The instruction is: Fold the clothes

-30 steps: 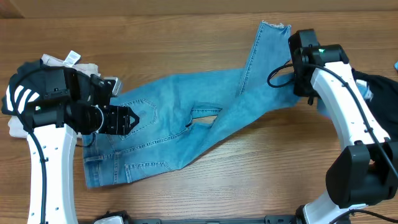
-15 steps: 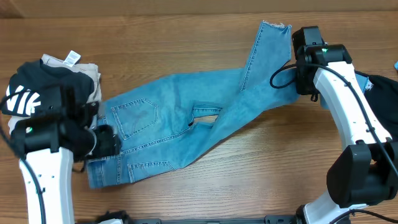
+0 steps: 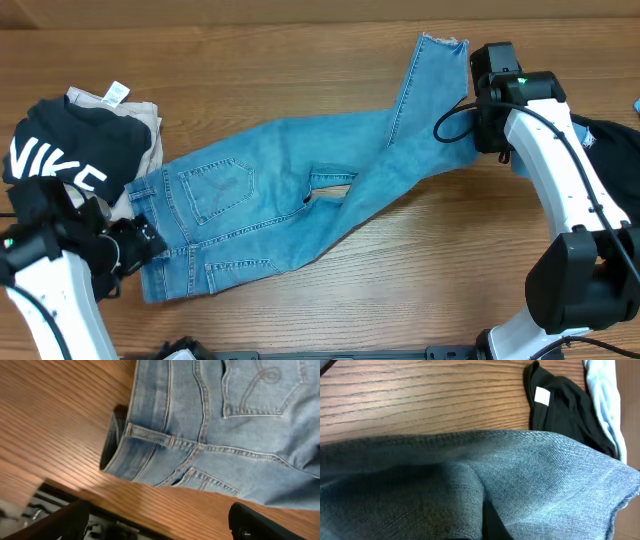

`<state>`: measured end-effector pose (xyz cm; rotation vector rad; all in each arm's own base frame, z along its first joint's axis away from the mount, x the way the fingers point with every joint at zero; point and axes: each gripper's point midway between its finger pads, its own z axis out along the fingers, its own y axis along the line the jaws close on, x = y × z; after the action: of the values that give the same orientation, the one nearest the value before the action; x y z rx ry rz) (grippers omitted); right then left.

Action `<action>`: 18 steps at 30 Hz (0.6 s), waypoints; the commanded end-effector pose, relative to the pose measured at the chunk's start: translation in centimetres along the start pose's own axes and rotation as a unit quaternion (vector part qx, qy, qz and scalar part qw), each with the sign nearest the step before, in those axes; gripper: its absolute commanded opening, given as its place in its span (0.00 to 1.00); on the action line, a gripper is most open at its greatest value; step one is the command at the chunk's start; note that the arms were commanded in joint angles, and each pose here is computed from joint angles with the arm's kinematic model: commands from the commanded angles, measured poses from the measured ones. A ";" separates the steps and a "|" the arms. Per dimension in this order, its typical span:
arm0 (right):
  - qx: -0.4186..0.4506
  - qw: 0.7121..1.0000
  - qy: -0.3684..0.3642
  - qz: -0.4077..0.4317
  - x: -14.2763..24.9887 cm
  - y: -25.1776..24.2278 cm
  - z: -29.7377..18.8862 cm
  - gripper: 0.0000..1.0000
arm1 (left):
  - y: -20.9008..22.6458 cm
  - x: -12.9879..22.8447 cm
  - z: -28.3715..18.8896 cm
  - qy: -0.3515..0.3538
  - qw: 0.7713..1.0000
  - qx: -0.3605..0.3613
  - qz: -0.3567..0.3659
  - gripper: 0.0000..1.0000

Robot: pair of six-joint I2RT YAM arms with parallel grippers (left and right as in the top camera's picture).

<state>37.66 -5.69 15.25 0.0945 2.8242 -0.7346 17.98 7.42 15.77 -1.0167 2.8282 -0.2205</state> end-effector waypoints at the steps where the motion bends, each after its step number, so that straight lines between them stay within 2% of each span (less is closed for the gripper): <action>1: -0.004 1.000 -0.016 0.015 -0.8 -0.6 -0.7 0.04 | -1.2 -0.5 1.8 0.044 0.997 0.039 -0.050 0.92; 8: -0.004 1.000 -0.013 0.013 -0.6 -0.6 -0.7 0.04 | -0.1 -1.1 6.4 0.090 0.993 0.019 -0.071 0.91; 13: -0.005 1.000 -0.012 0.014 -0.6 -0.5 -0.7 0.04 | 1.0 -1.6 8.9 0.095 0.992 -0.007 -0.081 0.90; 15: -0.017 1.000 -0.012 0.019 -0.7 -0.1 -0.7 0.04 | 0.6 -2.3 9.5 0.088 0.993 0.005 -0.078 0.81; 16: -0.031 0.999 -0.011 0.029 -0.7 0.3 -0.7 0.04 | 0.1 -2.5 9.7 0.086 0.994 0.019 -0.069 0.68; 18: -0.050 0.998 -0.006 0.035 -0.5 0.6 -0.6 0.04 | -0.3 -2.6 9.9 0.086 0.995 0.026 -0.045 0.60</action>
<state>37.64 -5.16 14.94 0.1028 2.8394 -0.6801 21.45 8.65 6.58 -1.2326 2.8941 -0.3515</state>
